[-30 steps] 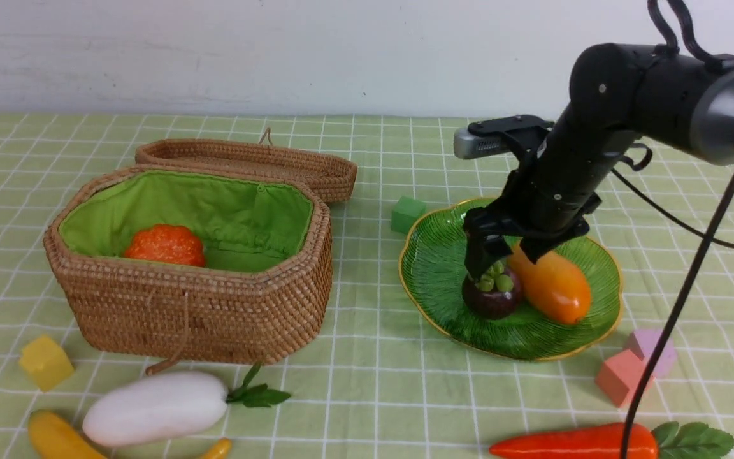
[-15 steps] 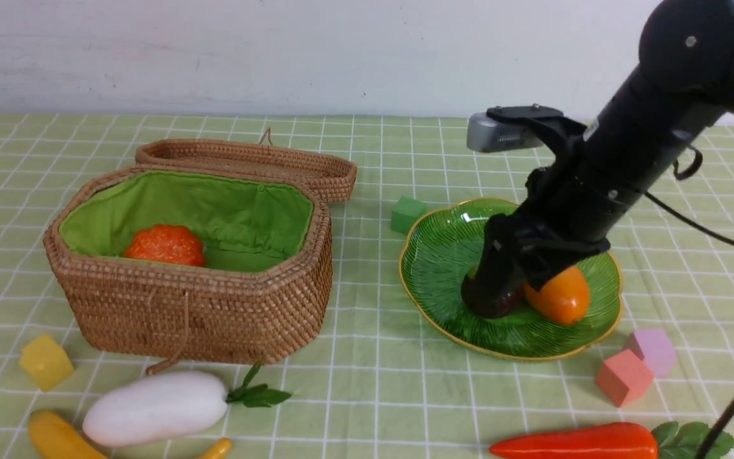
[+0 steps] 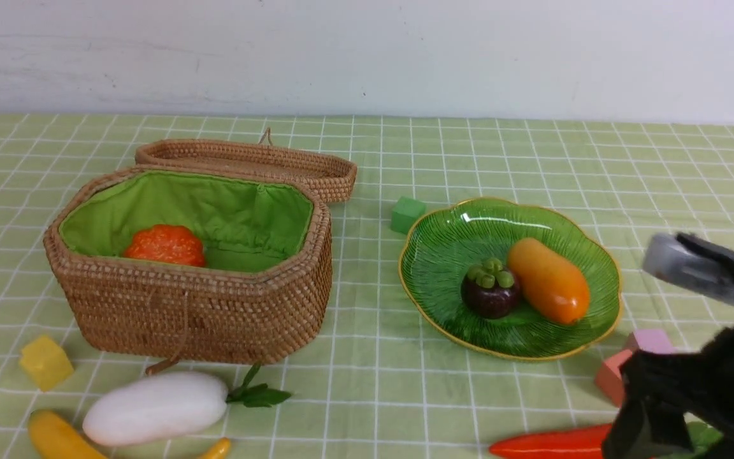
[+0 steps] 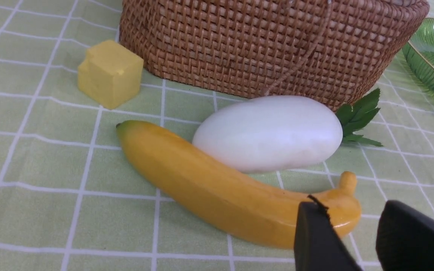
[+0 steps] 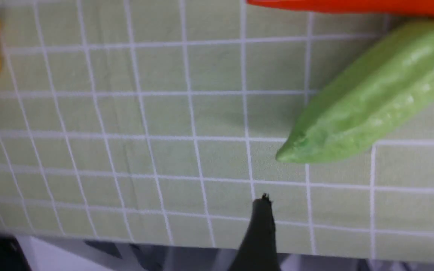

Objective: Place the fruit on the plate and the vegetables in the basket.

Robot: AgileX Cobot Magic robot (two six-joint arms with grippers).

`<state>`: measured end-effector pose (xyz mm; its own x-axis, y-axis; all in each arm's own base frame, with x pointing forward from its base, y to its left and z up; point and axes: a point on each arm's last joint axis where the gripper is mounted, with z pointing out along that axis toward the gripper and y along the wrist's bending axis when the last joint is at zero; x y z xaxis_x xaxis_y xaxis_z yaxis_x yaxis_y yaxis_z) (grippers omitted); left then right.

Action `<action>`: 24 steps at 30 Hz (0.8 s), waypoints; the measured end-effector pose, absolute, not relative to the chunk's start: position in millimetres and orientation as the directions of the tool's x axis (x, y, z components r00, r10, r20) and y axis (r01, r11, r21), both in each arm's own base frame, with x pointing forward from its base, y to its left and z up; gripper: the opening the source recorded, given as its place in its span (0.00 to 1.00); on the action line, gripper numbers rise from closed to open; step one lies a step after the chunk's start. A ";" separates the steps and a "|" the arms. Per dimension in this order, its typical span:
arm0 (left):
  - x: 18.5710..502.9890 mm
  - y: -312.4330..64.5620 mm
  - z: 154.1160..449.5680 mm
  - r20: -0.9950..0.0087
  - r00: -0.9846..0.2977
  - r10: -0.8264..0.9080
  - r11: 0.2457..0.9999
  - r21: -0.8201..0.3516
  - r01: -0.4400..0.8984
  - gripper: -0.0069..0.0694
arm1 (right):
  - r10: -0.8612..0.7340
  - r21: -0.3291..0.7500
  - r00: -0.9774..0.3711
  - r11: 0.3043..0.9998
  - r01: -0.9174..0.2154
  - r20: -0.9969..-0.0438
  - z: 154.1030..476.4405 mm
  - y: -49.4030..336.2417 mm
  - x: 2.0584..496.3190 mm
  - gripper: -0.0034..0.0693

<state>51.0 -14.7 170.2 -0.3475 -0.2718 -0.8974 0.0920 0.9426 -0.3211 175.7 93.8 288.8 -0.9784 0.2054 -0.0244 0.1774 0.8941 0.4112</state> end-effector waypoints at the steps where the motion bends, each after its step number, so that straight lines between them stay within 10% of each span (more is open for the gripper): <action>1: 51.0 -14.7 170.2 -0.897 -0.348 -0.272 0.943 -0.321 0.092 0.40 | 0.312 0.416 -0.950 0.863 0.287 0.008 282.2 90.1 166.4 0.84; 5: 51.0 -14.7 170.2 -0.897 -0.348 -0.272 0.943 -0.321 0.092 0.40 | 0.522 0.402 -0.849 0.762 0.508 0.084 251.6 82.2 149.4 0.84; 13: 51.0 -14.7 170.2 -0.897 -0.348 -0.272 0.943 -0.321 0.092 0.40 | 0.635 0.447 -0.773 0.688 0.571 0.009 217.9 83.1 172.8 0.84; 24: 51.0 -14.7 170.2 -0.897 -0.348 -0.272 0.943 -0.321 0.092 0.40 | 0.578 0.316 -0.814 0.764 0.562 0.052 170.2 97.1 193.7 0.83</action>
